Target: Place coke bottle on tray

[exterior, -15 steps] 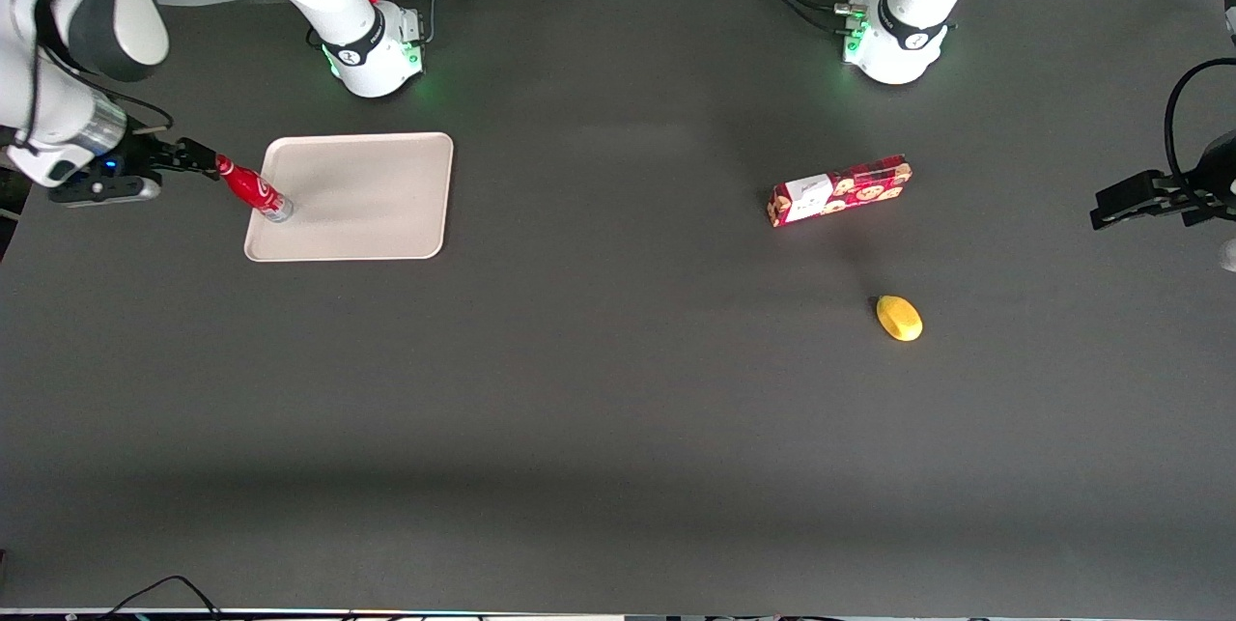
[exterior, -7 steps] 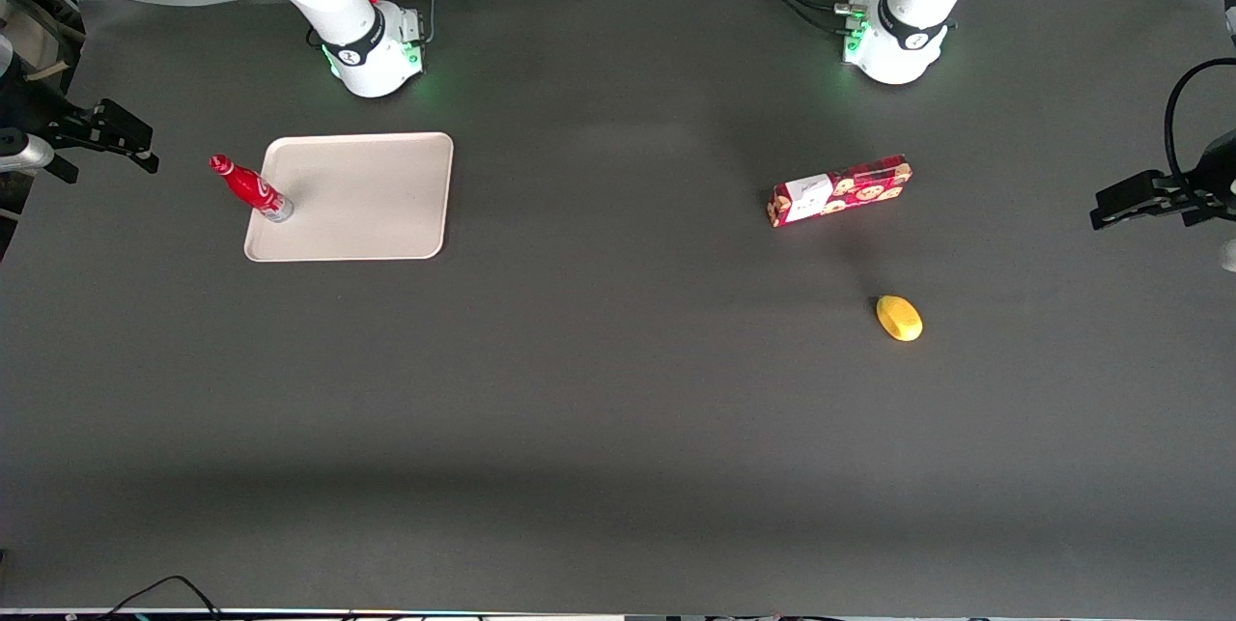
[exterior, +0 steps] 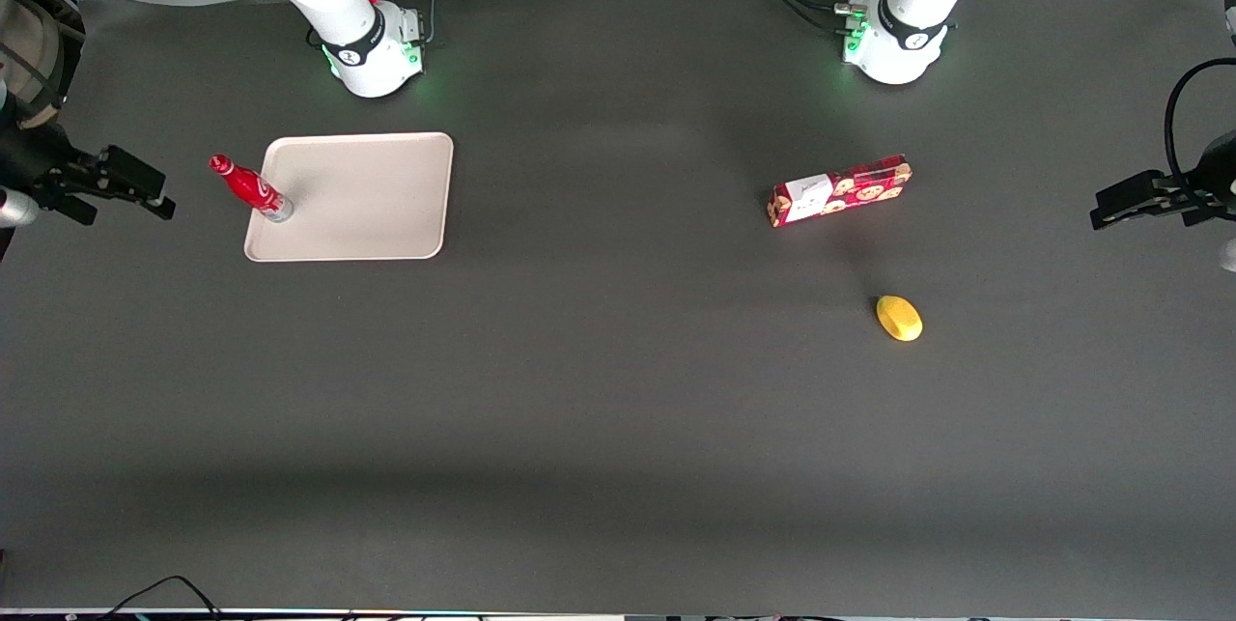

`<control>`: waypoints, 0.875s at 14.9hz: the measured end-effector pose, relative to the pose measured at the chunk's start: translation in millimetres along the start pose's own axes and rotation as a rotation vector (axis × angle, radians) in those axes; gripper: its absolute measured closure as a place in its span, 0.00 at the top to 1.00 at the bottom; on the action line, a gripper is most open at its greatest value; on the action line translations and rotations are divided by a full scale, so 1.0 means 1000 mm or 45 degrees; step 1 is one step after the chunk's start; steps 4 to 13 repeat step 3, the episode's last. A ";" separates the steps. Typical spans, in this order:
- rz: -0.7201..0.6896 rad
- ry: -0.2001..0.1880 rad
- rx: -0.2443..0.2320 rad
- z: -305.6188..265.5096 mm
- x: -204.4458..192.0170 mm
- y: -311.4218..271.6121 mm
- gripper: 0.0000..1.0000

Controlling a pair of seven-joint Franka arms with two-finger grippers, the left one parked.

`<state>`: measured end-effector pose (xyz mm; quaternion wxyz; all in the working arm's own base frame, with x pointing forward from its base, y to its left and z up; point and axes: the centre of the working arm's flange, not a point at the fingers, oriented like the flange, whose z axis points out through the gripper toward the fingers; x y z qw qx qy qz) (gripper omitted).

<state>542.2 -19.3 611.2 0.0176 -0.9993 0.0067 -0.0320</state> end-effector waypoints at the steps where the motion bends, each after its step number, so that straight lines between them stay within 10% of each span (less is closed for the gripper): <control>1: 0.022 -0.005 -0.001 0.004 0.007 0.000 1.00; 13: 0.043 -0.013 -0.003 0.011 0.019 0.000 1.00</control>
